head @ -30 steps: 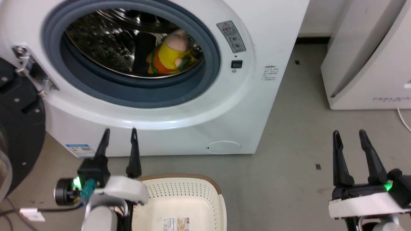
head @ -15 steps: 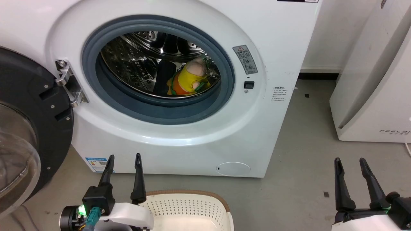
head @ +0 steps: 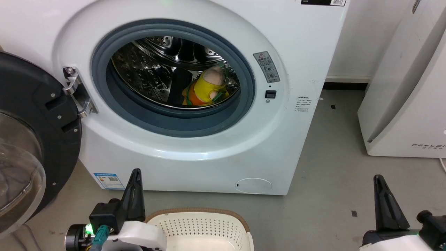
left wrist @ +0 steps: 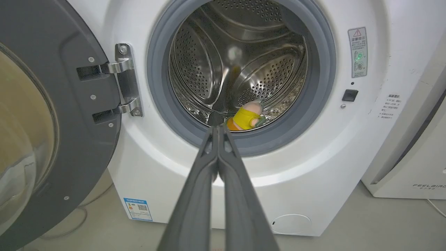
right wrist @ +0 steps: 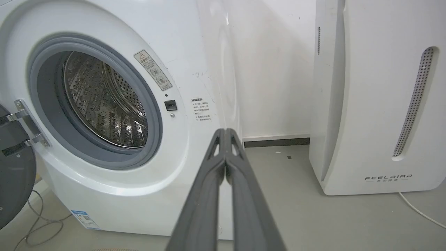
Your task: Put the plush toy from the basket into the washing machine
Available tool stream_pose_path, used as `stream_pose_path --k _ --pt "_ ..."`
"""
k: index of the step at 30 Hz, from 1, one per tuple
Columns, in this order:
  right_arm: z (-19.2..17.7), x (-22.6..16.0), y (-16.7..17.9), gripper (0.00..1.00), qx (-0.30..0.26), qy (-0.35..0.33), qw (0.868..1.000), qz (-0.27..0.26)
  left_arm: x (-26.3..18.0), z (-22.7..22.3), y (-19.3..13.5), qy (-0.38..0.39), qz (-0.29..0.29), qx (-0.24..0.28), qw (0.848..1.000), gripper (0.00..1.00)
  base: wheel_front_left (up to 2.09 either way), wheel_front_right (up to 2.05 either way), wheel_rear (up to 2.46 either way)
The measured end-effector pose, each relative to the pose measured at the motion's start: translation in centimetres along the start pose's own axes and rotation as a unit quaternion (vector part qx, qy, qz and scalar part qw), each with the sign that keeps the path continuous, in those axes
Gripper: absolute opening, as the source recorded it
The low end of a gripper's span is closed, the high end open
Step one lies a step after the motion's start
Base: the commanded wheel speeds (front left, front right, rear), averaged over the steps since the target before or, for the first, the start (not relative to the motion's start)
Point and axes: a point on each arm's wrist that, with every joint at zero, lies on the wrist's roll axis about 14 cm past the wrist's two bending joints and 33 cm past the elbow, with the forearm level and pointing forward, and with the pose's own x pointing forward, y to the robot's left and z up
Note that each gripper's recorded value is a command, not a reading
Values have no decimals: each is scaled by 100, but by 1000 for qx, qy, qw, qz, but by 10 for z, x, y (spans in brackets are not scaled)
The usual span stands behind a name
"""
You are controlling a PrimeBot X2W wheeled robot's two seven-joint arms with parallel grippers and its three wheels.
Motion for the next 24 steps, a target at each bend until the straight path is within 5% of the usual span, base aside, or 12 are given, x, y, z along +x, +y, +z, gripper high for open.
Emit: stream_pose_path --k 24 --pt "-6 -1 4 0 -18 25 1000 8 3 2 -3 9 -9 6 1000 0 0 0 0"
